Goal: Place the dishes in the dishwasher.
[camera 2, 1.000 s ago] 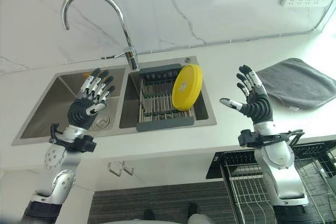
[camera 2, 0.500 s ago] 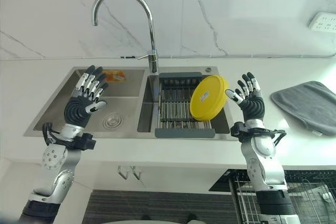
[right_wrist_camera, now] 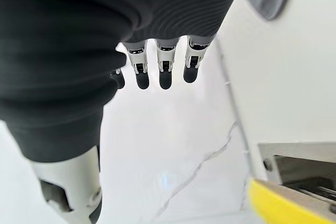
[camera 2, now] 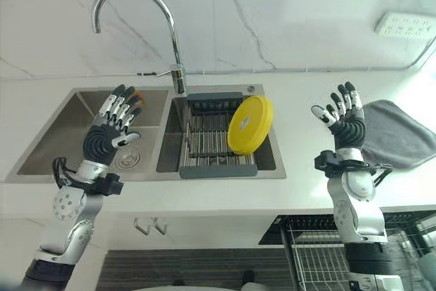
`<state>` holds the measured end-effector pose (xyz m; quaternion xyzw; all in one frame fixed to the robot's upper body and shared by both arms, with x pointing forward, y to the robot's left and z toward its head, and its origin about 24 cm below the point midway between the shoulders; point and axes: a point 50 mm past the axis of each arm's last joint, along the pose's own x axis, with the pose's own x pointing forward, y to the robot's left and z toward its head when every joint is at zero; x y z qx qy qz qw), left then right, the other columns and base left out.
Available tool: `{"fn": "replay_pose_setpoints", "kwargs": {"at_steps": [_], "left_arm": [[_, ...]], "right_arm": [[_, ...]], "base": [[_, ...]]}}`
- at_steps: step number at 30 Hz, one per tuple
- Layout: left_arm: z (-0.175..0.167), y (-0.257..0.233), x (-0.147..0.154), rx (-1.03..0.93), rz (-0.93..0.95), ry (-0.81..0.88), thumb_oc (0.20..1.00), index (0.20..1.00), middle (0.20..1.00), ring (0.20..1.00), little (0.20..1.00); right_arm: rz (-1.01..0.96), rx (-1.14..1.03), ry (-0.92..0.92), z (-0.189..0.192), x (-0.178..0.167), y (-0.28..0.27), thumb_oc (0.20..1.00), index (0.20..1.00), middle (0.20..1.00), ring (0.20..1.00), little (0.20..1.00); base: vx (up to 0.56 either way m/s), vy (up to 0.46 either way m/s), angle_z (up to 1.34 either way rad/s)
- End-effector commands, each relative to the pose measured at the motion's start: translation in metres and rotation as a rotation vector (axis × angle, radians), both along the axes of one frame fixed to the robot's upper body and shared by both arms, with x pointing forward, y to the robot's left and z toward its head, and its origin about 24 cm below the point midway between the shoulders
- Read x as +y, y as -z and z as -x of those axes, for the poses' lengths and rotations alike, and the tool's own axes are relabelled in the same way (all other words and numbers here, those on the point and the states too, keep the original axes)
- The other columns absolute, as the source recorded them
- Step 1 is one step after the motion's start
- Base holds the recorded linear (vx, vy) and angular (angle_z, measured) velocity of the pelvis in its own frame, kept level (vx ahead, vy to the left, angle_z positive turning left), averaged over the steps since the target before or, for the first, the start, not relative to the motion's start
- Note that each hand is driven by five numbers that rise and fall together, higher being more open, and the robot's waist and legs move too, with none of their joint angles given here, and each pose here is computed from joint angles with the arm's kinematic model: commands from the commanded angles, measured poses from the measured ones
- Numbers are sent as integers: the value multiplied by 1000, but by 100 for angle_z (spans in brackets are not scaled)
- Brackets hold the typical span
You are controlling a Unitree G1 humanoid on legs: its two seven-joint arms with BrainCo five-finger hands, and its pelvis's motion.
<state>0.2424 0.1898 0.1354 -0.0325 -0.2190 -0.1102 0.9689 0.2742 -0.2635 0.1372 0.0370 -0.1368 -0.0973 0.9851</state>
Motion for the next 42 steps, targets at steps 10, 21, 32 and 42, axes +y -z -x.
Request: {"fn": "replay_pose_setpoints", "kwargs": {"at_steps": [10, 21, 32, 42], "left_arm": [[-13, -19, -5, -67, -90, 3, 1000, 1000, 1000, 1000, 1000], [-13, -15, -1, -34, -114, 22, 1000, 1000, 1000, 1000, 1000], [-16, -15, -2, -18, -121, 31, 1000, 1000, 1000, 1000, 1000], [-17, -15, -3, -12, -129, 40, 1000, 1000, 1000, 1000, 1000]], "right_arm": [[-130, 116, -85, -41, 1, -6, 1000, 1000, 1000, 1000, 1000], [-188, 286, -114, -52, -4, 13, 1000, 1000, 1000, 1000, 1000], [-162, 316, -156, -57, 4, 14, 1000, 1000, 1000, 1000, 1000], [-152, 367, -188, -63, 11, 17, 1000, 1000, 1000, 1000, 1000]], "base": [[26, 2, 9], [13, 1, 7], [-6, 2, 0], [-13, 3, 0]]}}
